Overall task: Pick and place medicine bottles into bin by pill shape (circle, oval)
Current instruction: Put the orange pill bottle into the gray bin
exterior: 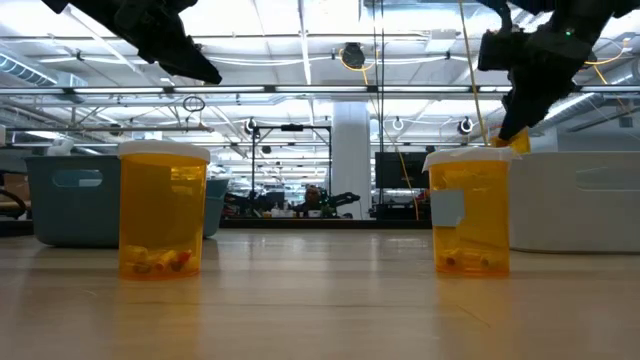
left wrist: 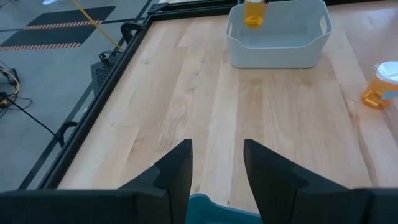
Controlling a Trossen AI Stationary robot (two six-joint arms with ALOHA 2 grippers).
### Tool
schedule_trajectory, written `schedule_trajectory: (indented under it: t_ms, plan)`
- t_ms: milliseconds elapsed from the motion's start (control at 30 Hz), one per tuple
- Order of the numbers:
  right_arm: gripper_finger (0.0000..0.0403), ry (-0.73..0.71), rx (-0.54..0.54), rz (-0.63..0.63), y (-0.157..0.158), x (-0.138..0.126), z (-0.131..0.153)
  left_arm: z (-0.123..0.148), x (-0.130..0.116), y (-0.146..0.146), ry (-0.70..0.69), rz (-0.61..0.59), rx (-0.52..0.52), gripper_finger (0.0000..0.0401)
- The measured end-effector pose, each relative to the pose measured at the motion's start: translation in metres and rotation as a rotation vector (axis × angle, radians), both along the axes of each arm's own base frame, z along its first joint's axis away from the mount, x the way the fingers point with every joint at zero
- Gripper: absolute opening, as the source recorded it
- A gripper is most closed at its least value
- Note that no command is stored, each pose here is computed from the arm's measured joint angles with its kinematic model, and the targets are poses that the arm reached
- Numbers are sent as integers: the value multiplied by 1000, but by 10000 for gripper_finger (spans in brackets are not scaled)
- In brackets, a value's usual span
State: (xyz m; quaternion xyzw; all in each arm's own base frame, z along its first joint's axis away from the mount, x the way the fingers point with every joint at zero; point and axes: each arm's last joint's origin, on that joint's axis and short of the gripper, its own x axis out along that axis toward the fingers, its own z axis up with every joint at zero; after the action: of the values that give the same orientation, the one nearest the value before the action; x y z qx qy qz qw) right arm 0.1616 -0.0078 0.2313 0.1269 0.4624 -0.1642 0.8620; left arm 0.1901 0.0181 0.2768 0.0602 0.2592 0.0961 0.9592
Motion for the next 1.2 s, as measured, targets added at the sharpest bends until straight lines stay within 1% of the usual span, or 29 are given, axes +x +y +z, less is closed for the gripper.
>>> schedule_trajectory:
  t_ms: [300, 533, 700, 800, 1000, 1200]
  plan:
    - [214, 35, 27, -57, 0, -4, -20, 0, 0, 0, -1, 0, -1, 147]
    - [214, 58, 41, -82, 0, -9, -43, 0, 0, 0, -1, 2, -3, 147]
    - [218, 30, 41, -82, 0, -9, -54, 0, 0, 0, -1, 2, -3, 147]
    - [230, 25, 40, -83, 0, -9, -55, 0, 0, 0, -1, 1, -3, 147]
    - [253, 24, -6, -99, -1, -9, -55, 0, 0, 0, -1, 2, -3, 147]
    - [262, 1, -1, -91, -1, -7, -50, 0, 0, 0, -1, 2, -3, 147]
